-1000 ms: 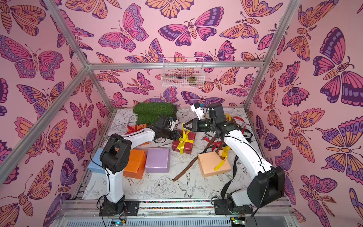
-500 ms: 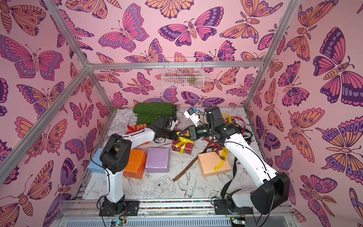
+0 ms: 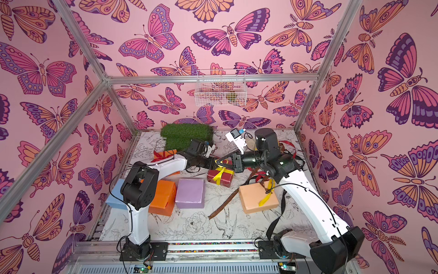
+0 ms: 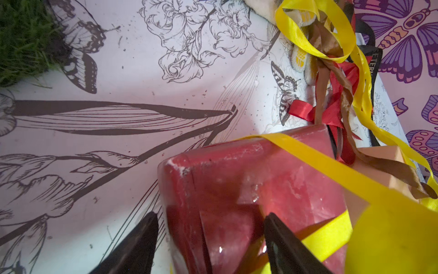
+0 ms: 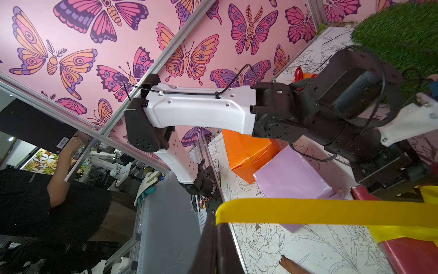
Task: Untie the ribbon bows on the gift boxes
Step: Untie the ribbon from the gift box, then pull the ribbon from the gift box.
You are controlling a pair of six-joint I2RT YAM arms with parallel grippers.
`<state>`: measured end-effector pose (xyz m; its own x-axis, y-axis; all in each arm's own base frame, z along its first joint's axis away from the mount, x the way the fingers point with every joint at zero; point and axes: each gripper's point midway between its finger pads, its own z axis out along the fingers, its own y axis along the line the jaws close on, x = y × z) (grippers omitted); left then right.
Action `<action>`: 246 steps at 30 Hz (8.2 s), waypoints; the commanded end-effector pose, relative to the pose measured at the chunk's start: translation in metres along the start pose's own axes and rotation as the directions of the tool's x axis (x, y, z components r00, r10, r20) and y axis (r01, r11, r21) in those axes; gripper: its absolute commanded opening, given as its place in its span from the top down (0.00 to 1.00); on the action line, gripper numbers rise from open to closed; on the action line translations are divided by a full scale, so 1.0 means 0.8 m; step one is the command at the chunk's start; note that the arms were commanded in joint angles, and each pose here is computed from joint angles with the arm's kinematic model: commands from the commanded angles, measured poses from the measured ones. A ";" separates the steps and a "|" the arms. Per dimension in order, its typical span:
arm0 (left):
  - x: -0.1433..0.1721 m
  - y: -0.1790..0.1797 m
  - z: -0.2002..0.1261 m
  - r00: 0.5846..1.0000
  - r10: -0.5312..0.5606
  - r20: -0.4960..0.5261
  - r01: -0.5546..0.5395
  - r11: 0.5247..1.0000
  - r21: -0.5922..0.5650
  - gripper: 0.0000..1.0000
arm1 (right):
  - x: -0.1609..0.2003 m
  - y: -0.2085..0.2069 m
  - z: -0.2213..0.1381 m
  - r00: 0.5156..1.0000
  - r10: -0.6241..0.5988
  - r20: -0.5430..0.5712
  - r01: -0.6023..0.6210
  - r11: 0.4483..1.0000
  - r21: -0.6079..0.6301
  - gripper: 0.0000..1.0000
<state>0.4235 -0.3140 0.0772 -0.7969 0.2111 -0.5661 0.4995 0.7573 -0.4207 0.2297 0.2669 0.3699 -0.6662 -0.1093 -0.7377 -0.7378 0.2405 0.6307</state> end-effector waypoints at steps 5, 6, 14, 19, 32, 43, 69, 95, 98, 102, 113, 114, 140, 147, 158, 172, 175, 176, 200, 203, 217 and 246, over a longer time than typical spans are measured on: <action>0.014 0.009 -0.001 0.999 -0.020 -0.034 0.019 0.999 -0.028 0.28 | -0.051 -0.044 -0.057 0.971 0.024 0.238 -0.068 0.982 0.179 1.00; 0.014 0.009 -0.001 0.999 -0.022 -0.034 0.021 0.999 -0.029 0.28 | -0.054 -0.060 -0.066 0.963 0.047 0.265 -0.108 0.970 0.218 1.00; 0.016 0.010 -0.002 0.999 -0.020 -0.035 0.019 0.999 -0.031 0.28 | -0.035 -0.188 -0.100 0.926 0.179 0.333 -0.338 0.786 0.517 1.00; 0.015 0.010 -0.002 0.999 -0.022 -0.036 0.020 0.999 -0.029 0.28 | -0.020 -0.227 -0.121 0.928 0.185 0.324 -0.363 0.653 0.665 1.00; 0.013 0.008 -0.003 0.999 -0.021 -0.032 0.020 0.999 -0.028 0.28 | 0.050 -0.274 -0.147 0.937 0.309 0.166 -0.295 0.439 0.848 0.63; 0.010 0.007 -0.003 0.999 -0.026 -0.027 0.025 0.999 -0.026 0.28 | 0.067 -0.241 -0.021 0.955 0.293 -0.042 -0.206 0.761 0.615 0.57; 0.017 0.015 -0.027 0.999 0.027 -0.028 -0.029 0.997 -0.074 0.28 | 0.117 -0.346 0.086 0.885 0.359 -0.296 -0.176 0.847 0.501 0.59; 0.018 0.020 -0.026 0.999 0.020 -0.034 -0.022 0.998 -0.058 0.27 | 0.159 -0.331 0.089 0.793 0.368 -0.485 -0.174 0.900 0.399 0.66; 0.017 0.020 -0.024 0.999 0.017 -0.035 -0.019 0.998 -0.055 0.27 | 0.160 -0.332 0.090 0.791 0.360 -0.494 -0.158 0.901 0.404 0.69; 0.016 0.020 -0.024 0.999 0.015 -0.033 -0.017 0.998 -0.054 0.27 | 0.166 -0.335 0.092 0.783 0.341 -0.520 -0.103 0.896 0.432 0.71; 0.016 0.021 -0.025 0.999 0.011 -0.033 -0.013 0.998 -0.058 0.27 | 0.174 -0.343 0.088 0.766 0.304 -0.566 0.029 0.863 0.504 0.79; 0.017 0.021 -0.025 0.999 0.010 -0.034 -0.012 0.998 -0.060 0.27 | 0.174 -0.343 0.087 0.767 0.301 -0.567 0.038 0.860 0.509 0.80; 0.010 0.016 -0.040 1.000 0.019 -0.008 -0.019 0.997 -0.070 0.25 | 0.135 -0.311 0.099 0.853 0.198 -0.483 0.059 0.882 0.467 1.00; -0.006 0.009 -0.065 0.998 0.037 0.042 -0.033 0.996 -0.088 0.18 | 0.092 -0.290 0.096 0.921 0.190 -0.339 -0.049 0.922 0.384 1.00; -0.019 -0.011 -0.106 0.992 0.067 0.104 -0.059 0.995 -0.078 0.17 | 0.053 -0.276 0.085 0.957 0.185 -0.226 -0.102 0.937 0.334 1.00; 0.022 -0.001 -0.079 1.000 0.025 0.019 -0.023 0.997 -0.074 0.20 | 0.001 -0.244 0.072 0.983 0.123 -0.140 -0.069 0.939 0.335 1.00; 0.024 -0.002 -0.072 1.000 0.021 0.008 -0.021 0.997 -0.070 0.21 | -0.010 -0.236 0.068 0.987 0.109 -0.117 -0.064 0.940 0.336 1.00; 0.025 -0.003 -0.071 1.000 0.021 0.005 -0.021 0.997 -0.068 0.21 | -0.015 -0.234 0.067 0.989 0.102 -0.107 -0.060 0.940 0.337 1.00; 0.038 -0.002 -0.044 0.999 0.008 -0.034 -0.010 0.998 -0.057 0.21 | -0.112 -0.154 0.023 0.995 -0.060 0.078 0.032 0.945 0.325 1.00; 0.039 -0.001 -0.043 0.999 0.010 -0.036 -0.012 0.998 -0.061 0.22 | -0.124 -0.138 0.015 0.991 -0.092 0.099 0.056 0.945 0.322 1.00; 0.045 0.006 -0.030 0.999 -0.004 -0.052 0.001 0.998 -0.065 0.22 | -0.228 0.034 -0.081 0.823 -0.461 0.331 0.332 0.864 0.380 1.00; 0.047 0.014 -0.019 0.998 -0.024 -0.058 0.019 0.996 -0.083 0.22 | -0.302 0.319 -0.295 -0.052 -0.892 0.450 0.446 0.382 0.809 1.00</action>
<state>0.3948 -0.2906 0.0744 -0.8108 0.2224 -0.5415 0.4720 0.7955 -0.3800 0.1950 0.1445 0.7396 0.6380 0.2599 -0.7248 -0.5955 0.7634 -0.2504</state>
